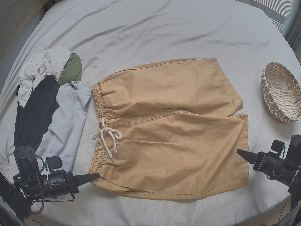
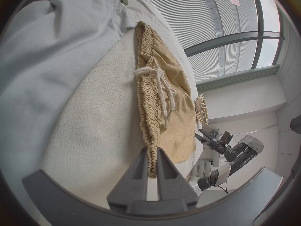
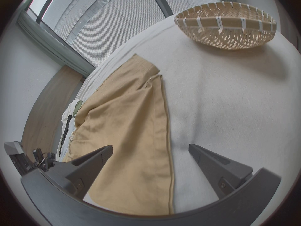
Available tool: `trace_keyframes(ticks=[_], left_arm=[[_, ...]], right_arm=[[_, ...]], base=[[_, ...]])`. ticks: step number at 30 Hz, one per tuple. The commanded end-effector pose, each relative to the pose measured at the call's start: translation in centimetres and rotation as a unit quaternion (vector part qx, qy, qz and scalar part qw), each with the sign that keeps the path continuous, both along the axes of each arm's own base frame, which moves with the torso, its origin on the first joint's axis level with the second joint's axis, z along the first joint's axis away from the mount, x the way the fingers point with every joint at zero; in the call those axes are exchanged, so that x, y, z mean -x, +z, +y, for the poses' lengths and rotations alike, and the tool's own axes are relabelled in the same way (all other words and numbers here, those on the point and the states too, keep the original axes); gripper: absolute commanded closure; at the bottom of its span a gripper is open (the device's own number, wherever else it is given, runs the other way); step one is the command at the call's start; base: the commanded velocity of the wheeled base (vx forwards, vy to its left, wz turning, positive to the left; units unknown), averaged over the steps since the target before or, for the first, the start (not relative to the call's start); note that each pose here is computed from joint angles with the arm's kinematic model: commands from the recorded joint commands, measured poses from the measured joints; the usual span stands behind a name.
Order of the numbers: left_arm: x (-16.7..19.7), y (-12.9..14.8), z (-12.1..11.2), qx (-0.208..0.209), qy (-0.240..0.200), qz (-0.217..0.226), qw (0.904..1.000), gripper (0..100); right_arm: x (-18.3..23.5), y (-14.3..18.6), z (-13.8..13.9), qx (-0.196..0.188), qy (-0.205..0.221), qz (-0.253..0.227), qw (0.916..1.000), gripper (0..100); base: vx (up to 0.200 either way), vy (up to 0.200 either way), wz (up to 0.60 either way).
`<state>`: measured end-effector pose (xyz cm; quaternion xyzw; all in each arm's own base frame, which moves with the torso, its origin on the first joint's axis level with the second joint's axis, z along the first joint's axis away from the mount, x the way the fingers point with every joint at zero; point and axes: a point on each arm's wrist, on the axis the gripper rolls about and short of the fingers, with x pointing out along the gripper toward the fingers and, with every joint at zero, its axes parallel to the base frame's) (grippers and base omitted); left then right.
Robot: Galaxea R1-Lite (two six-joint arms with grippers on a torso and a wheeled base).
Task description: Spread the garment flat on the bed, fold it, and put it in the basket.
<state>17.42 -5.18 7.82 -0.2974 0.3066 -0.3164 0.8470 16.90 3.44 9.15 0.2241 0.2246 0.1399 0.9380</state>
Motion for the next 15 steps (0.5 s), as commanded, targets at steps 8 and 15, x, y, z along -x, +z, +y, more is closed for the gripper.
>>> trace_keyframes(ticks=[8,15], left_arm=[[-0.1,-0.4,0.2,-0.005,0.007,0.010,0.9999,100],[-0.1,-0.4,0.1,-0.004,0.006,0.008,0.9999,100]], right_arm=[[4.6,0.0,0.2,0.030,0.046,0.057,0.9969,0],[4.9,-0.2,0.1,0.034,0.045,0.068,0.9961,0]], base=[[0.000,0.000,0.00],[0.000,0.000,0.00]])
